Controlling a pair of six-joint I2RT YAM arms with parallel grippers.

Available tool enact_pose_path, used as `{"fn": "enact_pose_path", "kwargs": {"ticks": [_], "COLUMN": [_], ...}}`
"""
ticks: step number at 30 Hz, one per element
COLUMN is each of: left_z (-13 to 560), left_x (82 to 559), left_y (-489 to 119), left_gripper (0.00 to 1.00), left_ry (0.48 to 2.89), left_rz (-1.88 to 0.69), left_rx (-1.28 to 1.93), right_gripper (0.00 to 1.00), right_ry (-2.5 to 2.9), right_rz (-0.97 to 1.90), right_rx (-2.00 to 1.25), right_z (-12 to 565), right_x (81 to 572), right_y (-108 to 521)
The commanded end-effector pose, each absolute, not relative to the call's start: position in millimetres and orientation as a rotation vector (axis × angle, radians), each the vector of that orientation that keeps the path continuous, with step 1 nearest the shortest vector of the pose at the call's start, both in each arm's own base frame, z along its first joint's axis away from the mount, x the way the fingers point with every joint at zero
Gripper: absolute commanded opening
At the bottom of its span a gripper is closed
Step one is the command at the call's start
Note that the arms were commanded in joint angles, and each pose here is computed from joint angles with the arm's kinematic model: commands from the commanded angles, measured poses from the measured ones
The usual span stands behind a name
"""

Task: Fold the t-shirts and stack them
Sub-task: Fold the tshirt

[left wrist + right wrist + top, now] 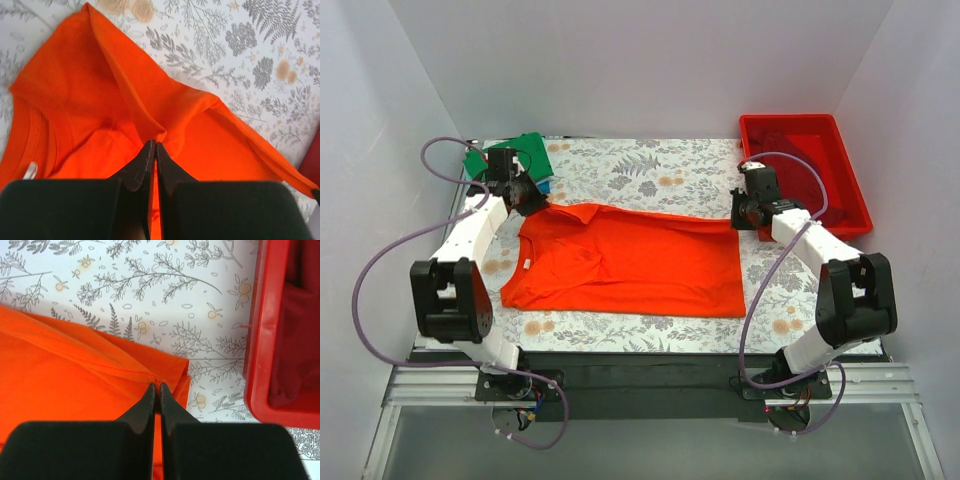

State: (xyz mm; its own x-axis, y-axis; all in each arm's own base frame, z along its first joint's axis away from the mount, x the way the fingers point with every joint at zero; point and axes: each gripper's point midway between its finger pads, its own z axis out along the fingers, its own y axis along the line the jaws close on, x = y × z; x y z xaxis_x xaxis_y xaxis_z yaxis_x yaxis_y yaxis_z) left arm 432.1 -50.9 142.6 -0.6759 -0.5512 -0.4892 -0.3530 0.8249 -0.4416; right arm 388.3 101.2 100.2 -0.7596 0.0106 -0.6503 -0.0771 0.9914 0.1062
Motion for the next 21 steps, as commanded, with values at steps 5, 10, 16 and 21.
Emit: {"fn": "enact_pose_path", "kwargs": {"ticks": [5, 10, 16, 21], "left_z": [186.3, 184.6, 179.4, 186.3], "left_x": [386.7, 356.6, 330.4, 311.1], "left_y": [-52.1, -52.9, -52.6, -48.5], "left_gripper": [0.00, 0.00, 0.00, 0.00], "left_ry": [2.231, 2.232, 2.218, 2.187], "left_rz": [-0.486, -0.498, -0.510, -0.499], "left_rx": [-0.688, -0.712, -0.764, -0.806], "right_gripper": [0.01, 0.01, 0.01, 0.01], "right_ry": [2.357, 2.348, 2.340, 2.344], "right_rz": [0.196, 0.209, 0.221, 0.223], "right_rx": [-0.095, -0.101, -0.111, -0.114], "right_z": [111.1, 110.8, 110.7, 105.6], "right_x": [369.7, 353.3, 338.7, 323.9], "right_y": [98.5, 96.7, 94.8, 91.8]}}
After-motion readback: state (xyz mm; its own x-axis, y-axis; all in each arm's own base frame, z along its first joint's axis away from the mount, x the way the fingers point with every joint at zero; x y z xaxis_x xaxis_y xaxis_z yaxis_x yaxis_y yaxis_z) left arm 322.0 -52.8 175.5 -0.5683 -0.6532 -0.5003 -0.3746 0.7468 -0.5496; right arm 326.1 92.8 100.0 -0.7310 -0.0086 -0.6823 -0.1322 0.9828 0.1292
